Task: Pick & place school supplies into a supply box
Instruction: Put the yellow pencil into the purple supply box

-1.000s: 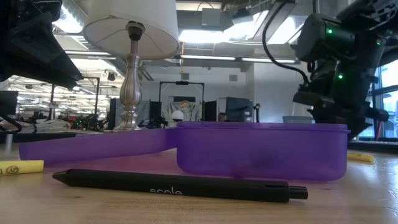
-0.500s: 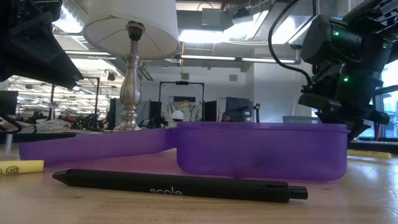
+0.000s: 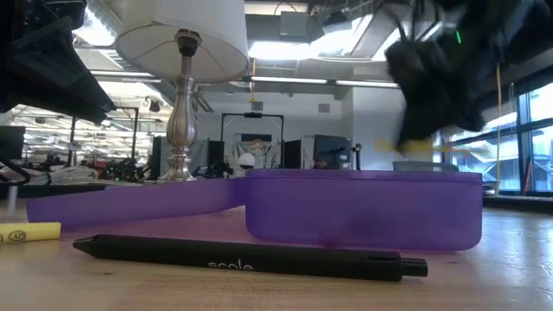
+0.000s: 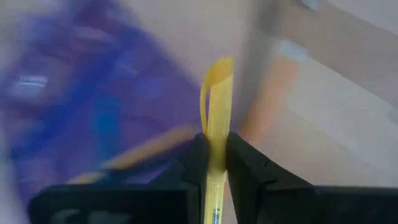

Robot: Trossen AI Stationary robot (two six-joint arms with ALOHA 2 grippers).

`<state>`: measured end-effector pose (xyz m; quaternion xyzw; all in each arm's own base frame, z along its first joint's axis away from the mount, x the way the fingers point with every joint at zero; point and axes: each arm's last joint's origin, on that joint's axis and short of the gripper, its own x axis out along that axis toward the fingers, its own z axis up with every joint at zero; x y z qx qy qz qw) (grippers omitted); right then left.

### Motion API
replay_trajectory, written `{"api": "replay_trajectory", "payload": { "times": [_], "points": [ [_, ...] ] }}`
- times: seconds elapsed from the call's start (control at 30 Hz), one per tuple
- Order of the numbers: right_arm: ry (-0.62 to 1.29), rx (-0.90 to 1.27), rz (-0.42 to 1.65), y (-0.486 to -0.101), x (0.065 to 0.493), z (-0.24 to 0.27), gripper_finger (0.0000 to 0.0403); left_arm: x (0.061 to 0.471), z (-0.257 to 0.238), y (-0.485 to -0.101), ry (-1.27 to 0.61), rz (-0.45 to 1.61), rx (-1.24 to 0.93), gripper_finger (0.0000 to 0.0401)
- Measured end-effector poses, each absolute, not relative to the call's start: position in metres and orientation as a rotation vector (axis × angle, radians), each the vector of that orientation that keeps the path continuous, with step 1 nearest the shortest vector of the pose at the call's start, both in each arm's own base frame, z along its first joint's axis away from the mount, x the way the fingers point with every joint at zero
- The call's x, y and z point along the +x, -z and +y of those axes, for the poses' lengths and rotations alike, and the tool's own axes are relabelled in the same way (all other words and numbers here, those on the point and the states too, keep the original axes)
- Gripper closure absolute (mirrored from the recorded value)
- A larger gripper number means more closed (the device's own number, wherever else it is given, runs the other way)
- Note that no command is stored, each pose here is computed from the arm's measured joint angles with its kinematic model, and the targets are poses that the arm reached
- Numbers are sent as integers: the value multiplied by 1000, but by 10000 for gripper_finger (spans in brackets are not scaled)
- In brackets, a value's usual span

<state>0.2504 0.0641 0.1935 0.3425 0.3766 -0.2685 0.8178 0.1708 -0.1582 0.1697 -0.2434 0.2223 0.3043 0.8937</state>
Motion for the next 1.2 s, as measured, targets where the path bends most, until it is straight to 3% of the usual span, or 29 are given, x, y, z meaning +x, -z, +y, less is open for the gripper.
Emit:
{"api": "replay_trajectory", "payload": {
  "times": [0.23,0.77,1.2],
  "points": [
    [326,643,580,-217,288,92,350,171,-158,-170,-631,461,-505,289],
    [323,562,786,-145,335,111,349,171,-158,-170,-631,460,-510,286],
    [236,652,913,-129,335,116,336,171,-158,-170,-631,459,-511,285]
  ]
}}
